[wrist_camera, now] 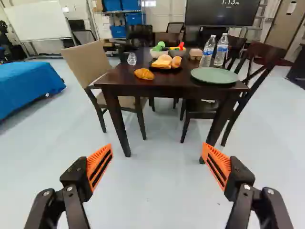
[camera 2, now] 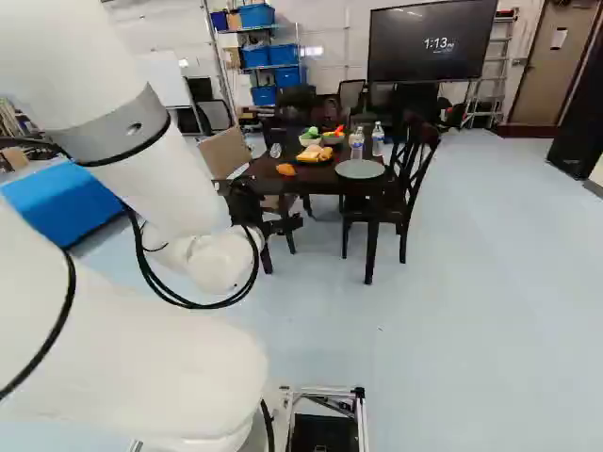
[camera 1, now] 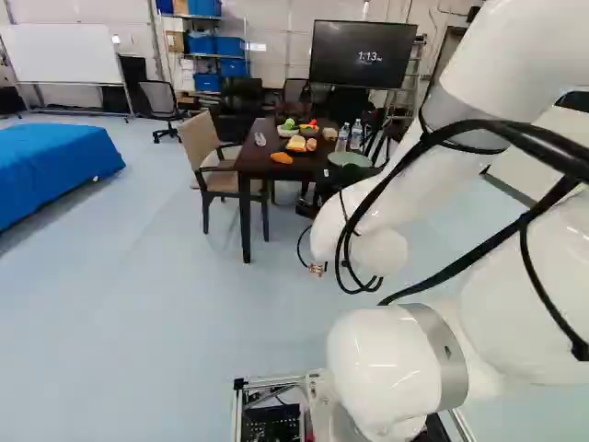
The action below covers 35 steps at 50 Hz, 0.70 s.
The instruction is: Move the croissant to the empty plate
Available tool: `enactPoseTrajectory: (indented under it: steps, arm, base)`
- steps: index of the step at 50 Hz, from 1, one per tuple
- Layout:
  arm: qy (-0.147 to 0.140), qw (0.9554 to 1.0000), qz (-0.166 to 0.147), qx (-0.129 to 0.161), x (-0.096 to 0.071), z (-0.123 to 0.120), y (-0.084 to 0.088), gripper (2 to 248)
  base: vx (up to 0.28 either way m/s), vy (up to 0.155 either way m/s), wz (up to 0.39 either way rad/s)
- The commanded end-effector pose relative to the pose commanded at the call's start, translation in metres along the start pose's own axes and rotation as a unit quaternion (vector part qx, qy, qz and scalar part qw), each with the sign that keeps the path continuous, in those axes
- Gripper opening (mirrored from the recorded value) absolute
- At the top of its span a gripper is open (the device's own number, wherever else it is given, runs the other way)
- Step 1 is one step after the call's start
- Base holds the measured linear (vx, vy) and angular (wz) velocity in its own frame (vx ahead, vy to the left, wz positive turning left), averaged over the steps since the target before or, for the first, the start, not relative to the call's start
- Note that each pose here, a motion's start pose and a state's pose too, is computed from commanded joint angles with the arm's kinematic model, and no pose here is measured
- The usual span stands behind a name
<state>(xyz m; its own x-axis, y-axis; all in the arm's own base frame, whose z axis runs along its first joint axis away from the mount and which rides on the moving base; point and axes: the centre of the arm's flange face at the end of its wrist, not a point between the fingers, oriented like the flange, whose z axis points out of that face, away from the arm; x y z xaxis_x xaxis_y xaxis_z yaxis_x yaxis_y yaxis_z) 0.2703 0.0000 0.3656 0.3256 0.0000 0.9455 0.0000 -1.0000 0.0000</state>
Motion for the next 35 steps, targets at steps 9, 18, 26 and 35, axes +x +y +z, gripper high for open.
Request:
enactPoseTrajectory:
  steps: [9,18,26,35]
  arm:
    - [0.000,1.0000,0.000,0.000,0.0000,0.0000,0.0000,247]
    - [0.000,1.0000,0.000,0.000,0.0000,0.0000,0.0000,247]
    - [0.000,1.0000,0.000,0.000,0.0000,0.0000,0.0000,247]
    - [0.000,1.0000,0.000,0.000,0.0000,0.0000,0.0000,247]
  base:
    - [0.185,0.046,0.205]
    - [0.187,0.050,0.211]
    - [0.179,0.048,0.205]
    - [0.185,0.048,0.210]
